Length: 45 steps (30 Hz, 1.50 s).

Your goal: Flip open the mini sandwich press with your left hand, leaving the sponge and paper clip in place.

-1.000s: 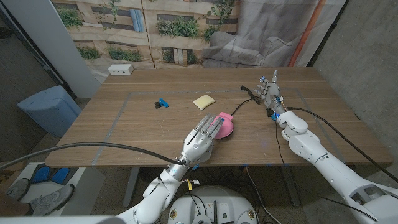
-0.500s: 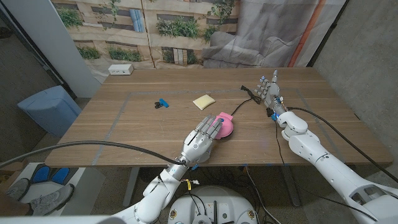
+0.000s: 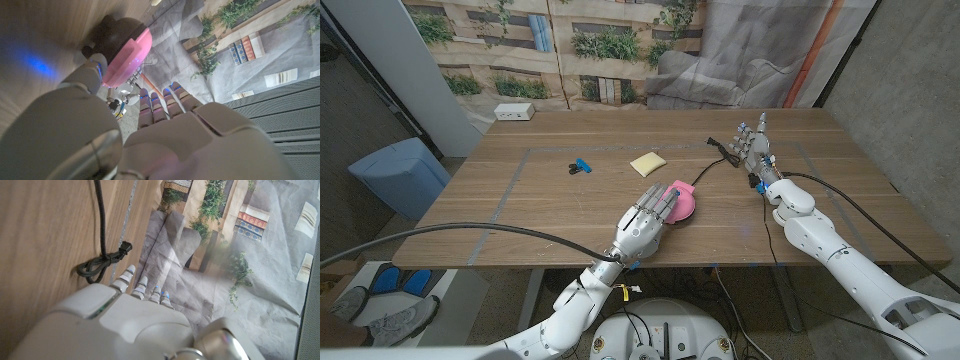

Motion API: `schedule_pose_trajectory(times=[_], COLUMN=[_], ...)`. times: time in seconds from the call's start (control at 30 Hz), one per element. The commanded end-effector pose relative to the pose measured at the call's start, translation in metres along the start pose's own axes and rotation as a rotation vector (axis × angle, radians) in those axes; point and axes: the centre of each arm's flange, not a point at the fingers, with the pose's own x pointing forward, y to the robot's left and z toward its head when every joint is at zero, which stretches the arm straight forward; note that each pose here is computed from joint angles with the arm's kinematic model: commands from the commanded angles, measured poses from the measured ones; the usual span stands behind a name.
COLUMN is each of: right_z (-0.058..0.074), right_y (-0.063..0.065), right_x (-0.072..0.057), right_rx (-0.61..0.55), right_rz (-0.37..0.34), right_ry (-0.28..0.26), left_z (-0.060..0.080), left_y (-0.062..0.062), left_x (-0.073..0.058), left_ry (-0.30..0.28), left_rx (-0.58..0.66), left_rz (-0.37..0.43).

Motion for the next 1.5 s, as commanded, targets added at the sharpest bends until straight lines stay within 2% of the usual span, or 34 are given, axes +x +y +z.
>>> schedule_pose_trajectory(times=[0.03, 0.33, 1.1, 1.5], right_z=[0.000, 0.000, 0.000, 0.000], right_y=[0.000, 0.000, 0.000, 0.000], right_x=[0.000, 0.000, 0.000, 0.000], right_rx=[0.000, 0.000, 0.000, 0.000], right_rz=[0.000, 0.000, 0.000, 0.000], right_ry=[0.000, 0.000, 0.000, 0.000], left_z=[0.002, -0.002, -0.012, -0.016], left_y=[-0.001, -0.002, 0.012, 0.016], left_x=[0.008, 0.011, 0.017, 0.025], left_ry=[0.007, 0.012, 0.013, 0.010], left_rx=[-0.010, -0.009, -0.014, -0.003], left_rz=[0.011, 0.018, 0.043, 0.058])
